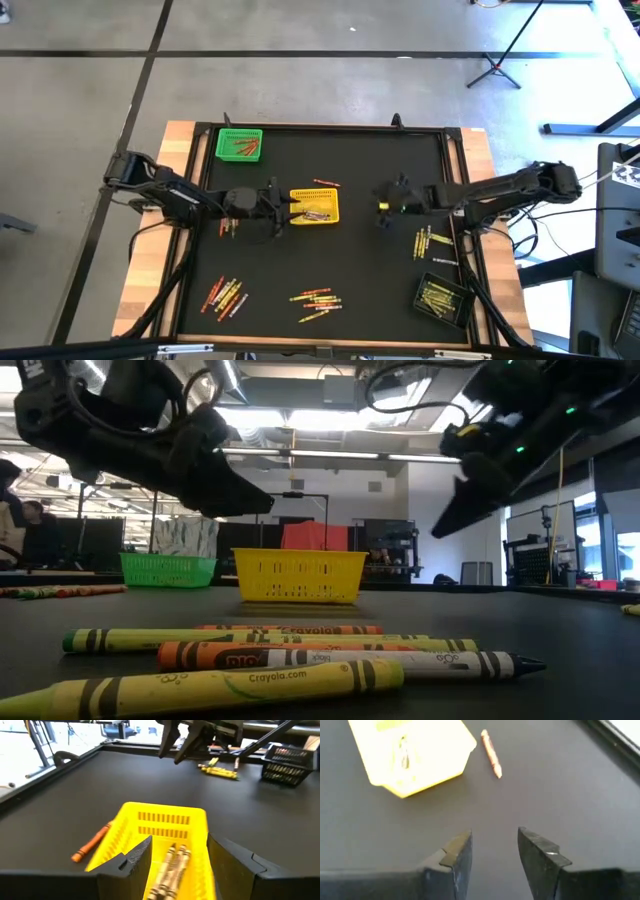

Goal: Sort crayons
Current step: Put the orange crayon into the green bin

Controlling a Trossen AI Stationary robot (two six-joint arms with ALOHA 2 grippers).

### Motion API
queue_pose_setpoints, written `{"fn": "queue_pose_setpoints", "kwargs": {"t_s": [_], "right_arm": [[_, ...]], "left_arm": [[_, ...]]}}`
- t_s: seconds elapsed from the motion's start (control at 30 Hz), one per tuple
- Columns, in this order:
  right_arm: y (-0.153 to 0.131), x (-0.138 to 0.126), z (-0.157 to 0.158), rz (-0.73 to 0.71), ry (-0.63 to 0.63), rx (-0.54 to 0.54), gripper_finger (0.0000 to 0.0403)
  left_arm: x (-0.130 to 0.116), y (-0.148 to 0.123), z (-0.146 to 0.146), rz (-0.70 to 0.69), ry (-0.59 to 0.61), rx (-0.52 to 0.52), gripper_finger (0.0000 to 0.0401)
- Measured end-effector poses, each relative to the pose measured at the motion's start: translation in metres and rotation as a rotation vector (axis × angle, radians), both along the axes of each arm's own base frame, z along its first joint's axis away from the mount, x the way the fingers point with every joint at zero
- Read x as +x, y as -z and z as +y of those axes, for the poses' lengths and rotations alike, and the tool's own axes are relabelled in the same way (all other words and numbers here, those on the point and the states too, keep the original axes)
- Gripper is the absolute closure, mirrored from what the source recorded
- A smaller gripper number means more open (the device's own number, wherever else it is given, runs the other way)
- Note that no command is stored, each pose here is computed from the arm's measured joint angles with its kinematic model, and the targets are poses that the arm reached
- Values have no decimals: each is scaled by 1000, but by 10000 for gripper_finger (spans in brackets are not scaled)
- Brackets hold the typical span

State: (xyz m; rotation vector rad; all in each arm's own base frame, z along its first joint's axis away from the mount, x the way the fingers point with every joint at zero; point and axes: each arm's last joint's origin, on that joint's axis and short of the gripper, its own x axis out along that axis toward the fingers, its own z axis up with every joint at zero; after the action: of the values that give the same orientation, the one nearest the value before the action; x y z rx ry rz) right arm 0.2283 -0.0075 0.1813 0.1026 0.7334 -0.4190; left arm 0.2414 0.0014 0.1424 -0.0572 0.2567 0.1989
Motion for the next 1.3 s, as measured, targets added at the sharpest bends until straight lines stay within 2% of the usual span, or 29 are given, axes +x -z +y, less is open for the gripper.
{"fn": "queue_pose_setpoints", "kwargs": {"t_s": [0.27, 0.37, 0.67, 0.97, 1.17, 1.3], "right_arm": [[3, 9, -40, -126, -41, -35, 246], [14, 16, -52, -131, -76, -28, 246], [50, 42, -78, -166, -151, -47, 246], [70, 87, -92, -107, -234, -102, 246], [77, 110, -99, -17, -255, -52, 246], [81, 115, -101, 35, -230, -34, 248]], "left_arm": [[0, 0, 19, 18, 28, 74, 226], [-1, 0, 26, 15, 56, 79, 226], [-4, -1, 48, 4, -26, 71, 226], [-4, -3, 50, -11, -36, 71, 226], [-4, -3, 50, -13, -36, 72, 226], [-4, -3, 50, -8, -36, 71, 226]]}}
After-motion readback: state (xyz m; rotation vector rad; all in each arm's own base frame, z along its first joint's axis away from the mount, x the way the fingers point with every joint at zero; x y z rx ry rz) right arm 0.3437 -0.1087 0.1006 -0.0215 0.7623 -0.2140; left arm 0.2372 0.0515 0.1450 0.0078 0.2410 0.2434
